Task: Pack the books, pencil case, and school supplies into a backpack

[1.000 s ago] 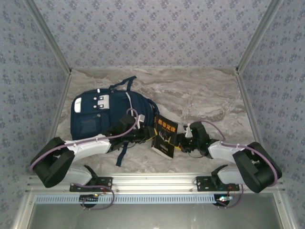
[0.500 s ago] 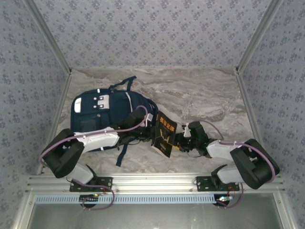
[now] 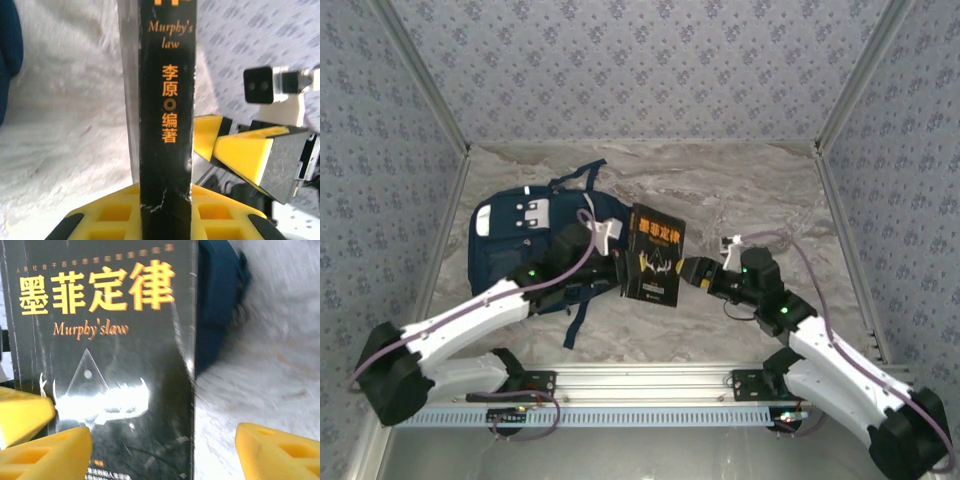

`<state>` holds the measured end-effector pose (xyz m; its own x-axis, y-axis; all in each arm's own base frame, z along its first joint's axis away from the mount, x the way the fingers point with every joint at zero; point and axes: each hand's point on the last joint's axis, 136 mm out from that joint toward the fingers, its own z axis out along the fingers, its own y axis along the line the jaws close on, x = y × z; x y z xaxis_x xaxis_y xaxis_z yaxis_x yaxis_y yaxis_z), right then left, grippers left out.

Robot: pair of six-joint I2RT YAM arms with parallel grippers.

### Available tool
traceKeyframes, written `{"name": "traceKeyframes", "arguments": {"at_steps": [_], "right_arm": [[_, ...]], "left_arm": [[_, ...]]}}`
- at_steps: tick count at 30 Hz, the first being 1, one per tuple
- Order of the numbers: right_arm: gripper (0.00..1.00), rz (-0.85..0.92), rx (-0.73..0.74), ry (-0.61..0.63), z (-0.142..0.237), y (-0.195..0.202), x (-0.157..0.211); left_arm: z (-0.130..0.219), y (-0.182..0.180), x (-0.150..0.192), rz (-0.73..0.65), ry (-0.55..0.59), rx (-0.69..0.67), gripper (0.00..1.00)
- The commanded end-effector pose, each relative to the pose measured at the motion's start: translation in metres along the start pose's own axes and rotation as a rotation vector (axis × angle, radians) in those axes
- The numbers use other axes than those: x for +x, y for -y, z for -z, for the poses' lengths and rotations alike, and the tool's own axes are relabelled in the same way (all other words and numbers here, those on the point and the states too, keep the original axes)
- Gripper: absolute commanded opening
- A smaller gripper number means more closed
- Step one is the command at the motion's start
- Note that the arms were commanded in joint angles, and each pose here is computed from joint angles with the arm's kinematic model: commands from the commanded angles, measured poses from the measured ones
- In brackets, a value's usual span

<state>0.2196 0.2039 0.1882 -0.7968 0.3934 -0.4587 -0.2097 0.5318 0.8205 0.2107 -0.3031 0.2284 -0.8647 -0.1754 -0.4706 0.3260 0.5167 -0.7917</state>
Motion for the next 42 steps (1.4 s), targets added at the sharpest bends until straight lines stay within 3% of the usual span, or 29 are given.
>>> {"name": "traceKeyframes", "arguments": {"at_steps": [1, 8, 17, 24, 35, 42], "right_arm": [[0.81, -0.011, -0.03, 0.122, 0.017, -0.016, -0.021], [0.84, -0.089, -0.391, 0.321, 0.038, -0.093, -0.06], [0.96, -0.104, -0.591, 0.34, 0.024, -0.162, -0.067], [0.96, -0.12, -0.683, 0.341, 0.009, -0.194, -0.064], [0.78, -0.132, -0.775, 0.445, 0.0, -0.234, -0.092], [0.5, -0.14, -0.731, 0.503, -0.006, -0.229, -0.103]], "left_arm": [[0.04, 0.05, -0.06, -0.02, 0.315, 0.164, 0.0], [0.103, 0.077, -0.104, 0.125, 0.709, 0.344, 0.0], [0.124, 0.111, -0.128, 0.221, 0.812, 0.488, 0.0], [0.126, 0.117, -0.134, 0.239, 0.834, 0.509, 0.0], [0.121, 0.11, -0.125, 0.269, 0.811, 0.508, 0.0], [0.122, 0.1, -0.122, 0.273, 0.82, 0.465, 0.0]]}}
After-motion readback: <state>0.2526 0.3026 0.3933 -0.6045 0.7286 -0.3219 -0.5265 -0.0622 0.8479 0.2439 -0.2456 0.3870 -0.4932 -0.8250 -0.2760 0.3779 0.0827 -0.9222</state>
